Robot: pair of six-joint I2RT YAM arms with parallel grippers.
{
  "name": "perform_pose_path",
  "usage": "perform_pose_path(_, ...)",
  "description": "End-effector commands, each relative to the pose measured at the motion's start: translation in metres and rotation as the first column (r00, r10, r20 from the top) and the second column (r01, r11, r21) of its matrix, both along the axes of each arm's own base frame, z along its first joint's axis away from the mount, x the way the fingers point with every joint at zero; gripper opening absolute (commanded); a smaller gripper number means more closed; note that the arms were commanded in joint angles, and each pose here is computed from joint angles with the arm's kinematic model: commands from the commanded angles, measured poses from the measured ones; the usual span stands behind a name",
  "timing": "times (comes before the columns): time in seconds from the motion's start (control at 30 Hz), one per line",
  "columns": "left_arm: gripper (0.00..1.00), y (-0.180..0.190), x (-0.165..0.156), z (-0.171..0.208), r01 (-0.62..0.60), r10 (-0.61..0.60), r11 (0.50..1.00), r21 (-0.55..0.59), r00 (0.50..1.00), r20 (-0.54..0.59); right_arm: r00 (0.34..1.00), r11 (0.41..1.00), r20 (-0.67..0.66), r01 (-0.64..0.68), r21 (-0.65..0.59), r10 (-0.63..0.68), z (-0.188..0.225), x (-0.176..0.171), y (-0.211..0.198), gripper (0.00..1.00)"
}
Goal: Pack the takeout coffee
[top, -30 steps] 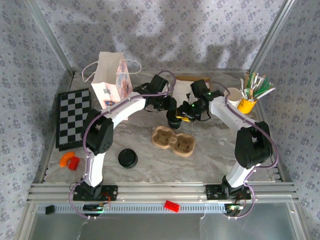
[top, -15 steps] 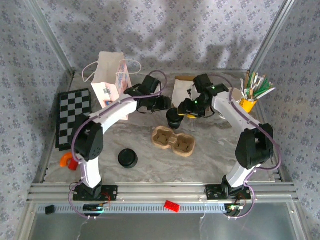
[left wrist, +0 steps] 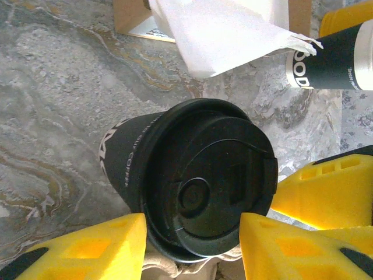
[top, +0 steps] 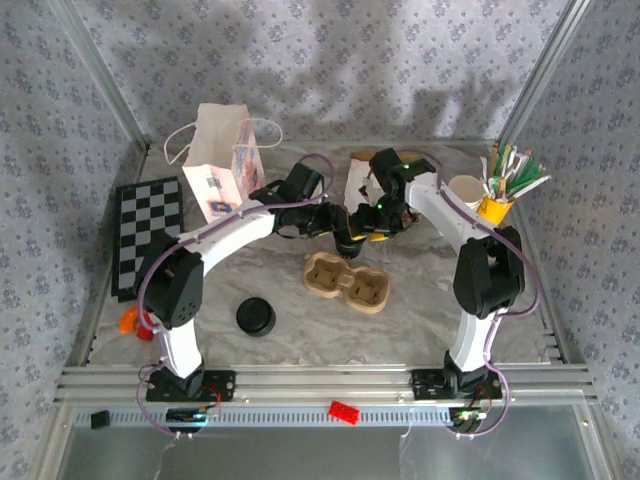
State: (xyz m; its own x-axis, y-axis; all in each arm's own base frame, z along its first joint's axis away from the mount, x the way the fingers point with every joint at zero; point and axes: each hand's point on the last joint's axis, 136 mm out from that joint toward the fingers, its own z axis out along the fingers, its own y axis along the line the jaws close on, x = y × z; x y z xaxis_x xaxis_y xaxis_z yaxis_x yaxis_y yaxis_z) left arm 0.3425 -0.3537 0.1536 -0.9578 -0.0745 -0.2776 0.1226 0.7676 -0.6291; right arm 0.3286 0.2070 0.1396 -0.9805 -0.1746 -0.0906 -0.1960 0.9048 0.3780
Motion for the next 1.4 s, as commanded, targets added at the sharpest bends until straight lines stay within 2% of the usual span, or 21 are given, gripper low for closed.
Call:
perform_pose_path(0.0,0.44,-0.006,0.003,-0.004,-0.001,0.001,1.000,-0.005,1.000,-0.014,1.000,0.999,-0.022,-0.023,-0.023,0.022,-0.001,-0.001,-0.001,0.49)
perform_pose_path(0.47,0.37,0.006,-0.006,-0.038,-0.017,0.023,0.997,0.071,0.997,-0.074,0.997,0.997,-0.080,-0.030,-0.075,0.024,-0.026,-0.010,-0.005,0.47)
perform_pose_path(0.73,0.35,0.018,-0.018,-0.063,-0.007,0.018,0.994,0.112,0.995,-0.094,0.991,0.991,-0.131,-0.032,-0.130,0.015,-0.058,-0.026,-0.016,0.45)
perform_pose_path(1.07,0.33,0.021,-0.025,-0.073,0.009,0.004,0.992,0.129,0.995,-0.099,0.995,0.975,-0.099,-0.047,-0.217,0.026,-0.069,-0.023,-0.025,0.45)
perform_pose_path(1.2,0.33,0.018,-0.023,-0.066,0.008,0.000,0.994,0.108,0.998,-0.066,0.996,0.983,-0.088,-0.044,-0.178,0.028,-0.063,-0.024,-0.017,0.44)
perform_pose_path(1.37,0.33,0.004,-0.004,-0.049,0.015,-0.014,0.997,0.079,1.000,-0.010,0.999,1.000,0.027,0.030,0.010,-0.030,-0.012,-0.006,0.011,0.47)
